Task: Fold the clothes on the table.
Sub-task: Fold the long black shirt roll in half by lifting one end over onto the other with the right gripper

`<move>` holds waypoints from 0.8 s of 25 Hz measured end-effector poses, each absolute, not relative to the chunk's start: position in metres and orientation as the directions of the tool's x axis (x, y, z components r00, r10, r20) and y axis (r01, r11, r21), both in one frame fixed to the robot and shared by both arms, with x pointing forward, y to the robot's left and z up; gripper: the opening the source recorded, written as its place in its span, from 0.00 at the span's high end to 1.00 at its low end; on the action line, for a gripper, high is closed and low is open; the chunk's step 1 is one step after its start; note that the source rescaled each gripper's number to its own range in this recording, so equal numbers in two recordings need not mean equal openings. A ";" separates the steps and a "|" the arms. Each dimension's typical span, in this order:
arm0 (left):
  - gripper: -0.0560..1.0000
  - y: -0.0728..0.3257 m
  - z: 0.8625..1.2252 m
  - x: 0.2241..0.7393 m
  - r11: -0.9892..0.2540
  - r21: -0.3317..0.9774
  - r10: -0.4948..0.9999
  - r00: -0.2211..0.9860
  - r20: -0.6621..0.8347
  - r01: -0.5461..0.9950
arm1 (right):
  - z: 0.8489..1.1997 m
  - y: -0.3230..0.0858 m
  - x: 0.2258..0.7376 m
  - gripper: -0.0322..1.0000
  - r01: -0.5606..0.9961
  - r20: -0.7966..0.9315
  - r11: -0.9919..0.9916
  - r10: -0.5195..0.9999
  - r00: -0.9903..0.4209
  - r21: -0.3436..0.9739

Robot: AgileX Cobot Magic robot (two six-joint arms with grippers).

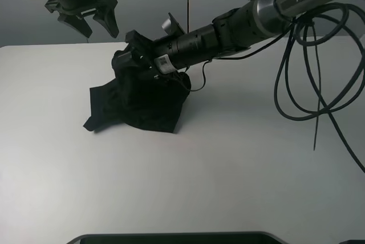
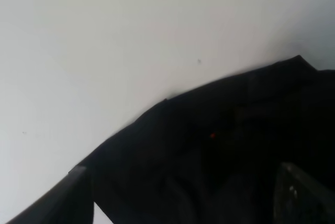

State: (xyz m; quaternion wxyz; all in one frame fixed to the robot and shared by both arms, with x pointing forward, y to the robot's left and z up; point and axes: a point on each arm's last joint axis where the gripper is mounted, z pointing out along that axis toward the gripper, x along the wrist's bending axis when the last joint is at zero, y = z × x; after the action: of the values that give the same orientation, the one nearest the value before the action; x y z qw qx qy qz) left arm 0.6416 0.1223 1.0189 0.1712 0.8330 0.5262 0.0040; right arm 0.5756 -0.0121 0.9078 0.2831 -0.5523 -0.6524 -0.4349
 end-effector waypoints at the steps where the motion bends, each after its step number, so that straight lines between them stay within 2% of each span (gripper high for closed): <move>1: 0.09 0.122 1.021 0.642 -0.389 0.291 0.877 0.448 -0.172 0.874 | 0.917 -0.013 0.575 0.27 0.956 0.835 0.029 0.480 -0.269 0.291; 7: 0.09 0.123 1.023 0.641 -0.396 0.282 0.877 0.451 -0.167 0.874 | 0.965 -0.031 0.567 0.21 0.838 0.605 0.217 0.606 -0.517 0.500; 11: 0.09 0.122 1.022 0.640 -0.398 0.265 0.874 0.451 -0.180 0.878 | 0.978 -0.048 0.561 0.21 0.774 0.414 0.367 0.684 -0.601 0.516; 15: 0.09 0.120 1.023 0.636 -0.418 0.245 0.855 0.470 -0.220 0.875 | 0.985 -0.069 0.557 0.18 0.748 0.229 0.454 0.759 -0.609 0.485; 20: 0.09 0.099 1.022 0.622 -0.499 0.223 0.811 0.542 -0.221 0.838 | 0.984 -0.101 0.549 0.02 0.778 0.086 0.454 0.839 -0.538 0.435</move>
State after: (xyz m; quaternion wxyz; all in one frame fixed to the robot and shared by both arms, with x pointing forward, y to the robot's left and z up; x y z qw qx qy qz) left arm 0.6223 0.0989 1.0220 0.1527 0.8646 0.4767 -0.0436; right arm 0.5493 -0.1014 0.9841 -0.0705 -0.4756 -0.8497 -0.2164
